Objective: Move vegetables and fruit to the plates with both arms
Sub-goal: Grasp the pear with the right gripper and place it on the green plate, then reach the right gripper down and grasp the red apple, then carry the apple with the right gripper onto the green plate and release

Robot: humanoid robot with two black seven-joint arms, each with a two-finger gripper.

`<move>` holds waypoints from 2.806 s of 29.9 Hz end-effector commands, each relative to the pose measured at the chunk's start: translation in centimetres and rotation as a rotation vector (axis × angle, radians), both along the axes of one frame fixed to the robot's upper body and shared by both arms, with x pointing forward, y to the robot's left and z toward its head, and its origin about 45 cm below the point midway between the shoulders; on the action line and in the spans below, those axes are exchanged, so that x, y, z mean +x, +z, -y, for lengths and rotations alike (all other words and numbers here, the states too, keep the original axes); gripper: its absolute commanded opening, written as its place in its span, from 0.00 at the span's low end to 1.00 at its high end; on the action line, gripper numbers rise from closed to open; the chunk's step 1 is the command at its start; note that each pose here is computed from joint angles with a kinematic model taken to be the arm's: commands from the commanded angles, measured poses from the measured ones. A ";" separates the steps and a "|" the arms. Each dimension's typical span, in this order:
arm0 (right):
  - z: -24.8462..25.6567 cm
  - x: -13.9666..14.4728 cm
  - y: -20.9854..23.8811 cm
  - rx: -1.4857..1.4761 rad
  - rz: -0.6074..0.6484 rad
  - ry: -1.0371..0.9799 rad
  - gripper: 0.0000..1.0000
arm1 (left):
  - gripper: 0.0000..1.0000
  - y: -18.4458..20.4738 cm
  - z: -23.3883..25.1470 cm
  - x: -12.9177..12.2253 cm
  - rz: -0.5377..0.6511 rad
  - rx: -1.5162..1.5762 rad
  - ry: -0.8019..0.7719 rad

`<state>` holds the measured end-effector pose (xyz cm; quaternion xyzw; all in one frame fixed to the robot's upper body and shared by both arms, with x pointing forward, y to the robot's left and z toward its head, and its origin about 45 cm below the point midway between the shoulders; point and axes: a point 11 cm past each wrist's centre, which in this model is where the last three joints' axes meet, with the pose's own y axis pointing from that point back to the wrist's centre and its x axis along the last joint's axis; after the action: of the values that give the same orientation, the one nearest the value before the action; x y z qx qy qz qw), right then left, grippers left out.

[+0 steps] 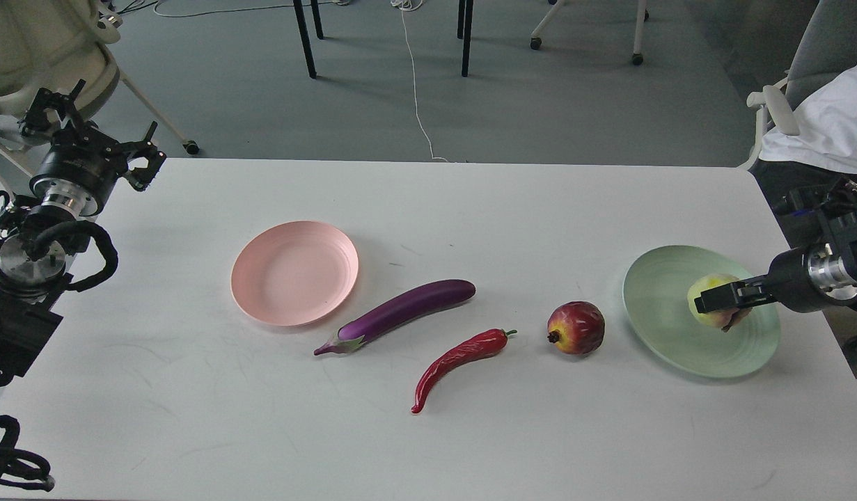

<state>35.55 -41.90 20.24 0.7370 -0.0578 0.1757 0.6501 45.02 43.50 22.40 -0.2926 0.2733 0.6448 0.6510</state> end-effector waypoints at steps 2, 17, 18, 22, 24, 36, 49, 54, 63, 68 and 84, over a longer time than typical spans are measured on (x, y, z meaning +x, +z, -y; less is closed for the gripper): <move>-0.3 0.0 0.1 0.010 0.001 0.003 0.94 | 0.98 0.0 -0.2 -0.1 0.001 0.002 0.003; -12.2 5.6 6.9 0.092 0.142 0.260 0.97 | 0.98 0.7 -1.4 -0.3 0.006 0.021 0.019; -13.5 5.6 6.6 0.092 0.132 0.292 0.97 | 0.98 0.7 -1.4 -0.3 0.006 0.021 0.019; -17.9 5.2 4.9 0.092 0.087 0.396 0.97 | 0.98 0.8 -1.5 -0.3 0.005 0.024 0.020; -19.6 4.8 4.0 0.089 0.060 0.434 0.97 | 0.98 0.8 -1.7 -0.4 0.004 0.028 0.023; -19.9 2.3 -0.5 0.046 -0.059 0.477 0.97 | 0.98 0.7 -2.2 -0.6 -0.001 0.037 0.030; -19.2 1.2 -2.3 0.028 -0.102 0.479 0.95 | 0.98 0.6 -2.3 -0.7 -0.004 0.039 0.034; -19.3 1.1 -2.4 0.026 -0.107 0.484 0.88 | 0.98 0.5 -2.4 -0.8 -0.006 0.039 0.035; -19.2 1.2 -2.4 0.016 -0.105 0.492 0.61 | 0.98 0.5 -2.4 -0.8 -0.006 0.039 0.035; -19.3 1.9 -1.1 0.015 -0.078 0.493 0.59 | 0.98 0.5 -2.4 -0.8 -0.006 0.039 0.035; -7.5 3.0 2.6 -0.062 0.027 0.276 0.59 | 0.98 0.7 -2.6 -0.8 -0.005 0.042 0.037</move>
<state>39.88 -32.31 24.85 0.7109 0.0419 0.3031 0.6332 44.21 46.20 23.17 -0.2830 0.2546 0.6638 0.6438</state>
